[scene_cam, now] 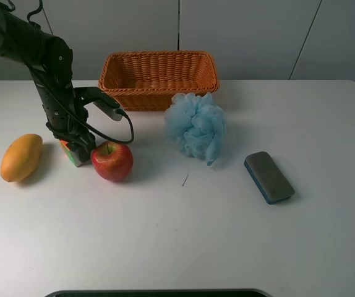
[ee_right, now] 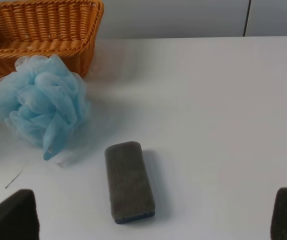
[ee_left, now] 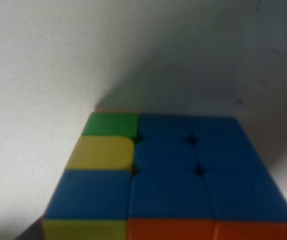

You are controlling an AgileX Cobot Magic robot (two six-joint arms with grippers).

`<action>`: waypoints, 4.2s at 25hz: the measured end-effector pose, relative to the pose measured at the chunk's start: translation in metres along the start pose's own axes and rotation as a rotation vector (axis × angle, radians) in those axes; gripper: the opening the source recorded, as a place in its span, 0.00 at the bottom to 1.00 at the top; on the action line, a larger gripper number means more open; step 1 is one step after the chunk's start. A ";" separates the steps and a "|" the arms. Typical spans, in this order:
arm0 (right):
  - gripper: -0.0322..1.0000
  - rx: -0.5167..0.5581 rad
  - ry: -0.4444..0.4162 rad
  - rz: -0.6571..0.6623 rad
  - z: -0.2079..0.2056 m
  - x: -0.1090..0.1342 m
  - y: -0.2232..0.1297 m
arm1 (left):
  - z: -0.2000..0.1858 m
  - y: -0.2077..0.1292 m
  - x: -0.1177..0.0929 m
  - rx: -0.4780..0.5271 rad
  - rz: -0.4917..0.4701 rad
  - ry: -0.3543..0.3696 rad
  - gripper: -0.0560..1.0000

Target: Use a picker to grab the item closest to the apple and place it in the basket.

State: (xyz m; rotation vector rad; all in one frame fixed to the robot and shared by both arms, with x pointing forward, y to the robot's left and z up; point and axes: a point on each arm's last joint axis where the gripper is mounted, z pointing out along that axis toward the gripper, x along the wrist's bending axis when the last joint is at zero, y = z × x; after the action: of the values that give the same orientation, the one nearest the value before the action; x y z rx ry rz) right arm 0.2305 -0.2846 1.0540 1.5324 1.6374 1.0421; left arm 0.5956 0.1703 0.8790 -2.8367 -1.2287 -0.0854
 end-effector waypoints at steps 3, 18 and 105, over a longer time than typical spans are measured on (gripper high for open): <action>0.71 0.000 0.000 0.000 0.000 0.000 0.000 | -0.001 0.001 0.001 -0.004 0.000 0.002 0.58; 0.71 0.000 0.000 0.000 0.000 0.000 0.000 | -0.103 0.034 0.017 -0.066 -0.128 -0.031 0.58; 0.71 0.000 0.000 0.000 0.000 0.000 0.000 | -0.235 -0.253 -0.090 -0.534 -0.248 0.085 0.76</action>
State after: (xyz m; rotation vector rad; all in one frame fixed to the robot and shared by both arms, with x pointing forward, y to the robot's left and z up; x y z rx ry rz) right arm 0.2305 -0.2846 1.0540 1.5324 1.6374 1.0421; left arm 0.3422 0.2620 1.1132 -3.0259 -1.7557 -0.6251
